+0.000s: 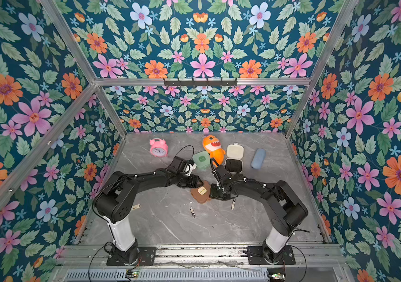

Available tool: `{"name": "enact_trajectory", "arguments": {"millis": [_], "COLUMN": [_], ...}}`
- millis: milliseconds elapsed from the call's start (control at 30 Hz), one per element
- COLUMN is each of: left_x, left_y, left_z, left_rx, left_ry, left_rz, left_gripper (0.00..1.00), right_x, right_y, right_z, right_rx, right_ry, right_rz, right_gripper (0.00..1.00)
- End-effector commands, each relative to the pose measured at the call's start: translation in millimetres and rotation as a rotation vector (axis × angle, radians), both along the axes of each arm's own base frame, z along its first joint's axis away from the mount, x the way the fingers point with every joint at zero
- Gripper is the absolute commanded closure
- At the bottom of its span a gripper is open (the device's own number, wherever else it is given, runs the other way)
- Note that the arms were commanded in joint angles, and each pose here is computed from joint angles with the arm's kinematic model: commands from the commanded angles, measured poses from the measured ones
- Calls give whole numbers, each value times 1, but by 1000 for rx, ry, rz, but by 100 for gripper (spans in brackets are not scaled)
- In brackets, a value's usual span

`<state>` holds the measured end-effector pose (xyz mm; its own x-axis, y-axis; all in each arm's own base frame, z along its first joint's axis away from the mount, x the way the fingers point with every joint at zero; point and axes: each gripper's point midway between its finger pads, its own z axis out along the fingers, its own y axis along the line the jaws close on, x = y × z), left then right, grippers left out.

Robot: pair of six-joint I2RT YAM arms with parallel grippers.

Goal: Organize nail clipper sets
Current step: Close the storage box at the center of the board.

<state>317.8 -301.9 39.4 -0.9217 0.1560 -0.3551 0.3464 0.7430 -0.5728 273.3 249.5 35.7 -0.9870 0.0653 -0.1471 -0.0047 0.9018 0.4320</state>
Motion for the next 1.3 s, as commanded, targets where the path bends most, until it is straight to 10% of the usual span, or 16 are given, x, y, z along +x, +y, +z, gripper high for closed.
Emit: {"name": "enact_trajectory", "arguments": {"millis": [0, 700, 1267], "left_x": [-12, -67, -71], "left_y": [0, 56, 62], "left_z": [-1, -62, -72], "left_rx": [-13, 312, 343], "left_ry": [22, 227, 240], "left_rz": [-17, 217, 225], "left_gripper": [35, 52, 53], "right_x": [5, 49, 3], "right_y": [-2, 15, 13], "right_z": [-2, 22, 41], "right_rx": [-11, -65, 43], "right_ry": [-3, -42, -32], "right_rz": [21, 64, -46], "right_gripper": [60, 52, 42]}}
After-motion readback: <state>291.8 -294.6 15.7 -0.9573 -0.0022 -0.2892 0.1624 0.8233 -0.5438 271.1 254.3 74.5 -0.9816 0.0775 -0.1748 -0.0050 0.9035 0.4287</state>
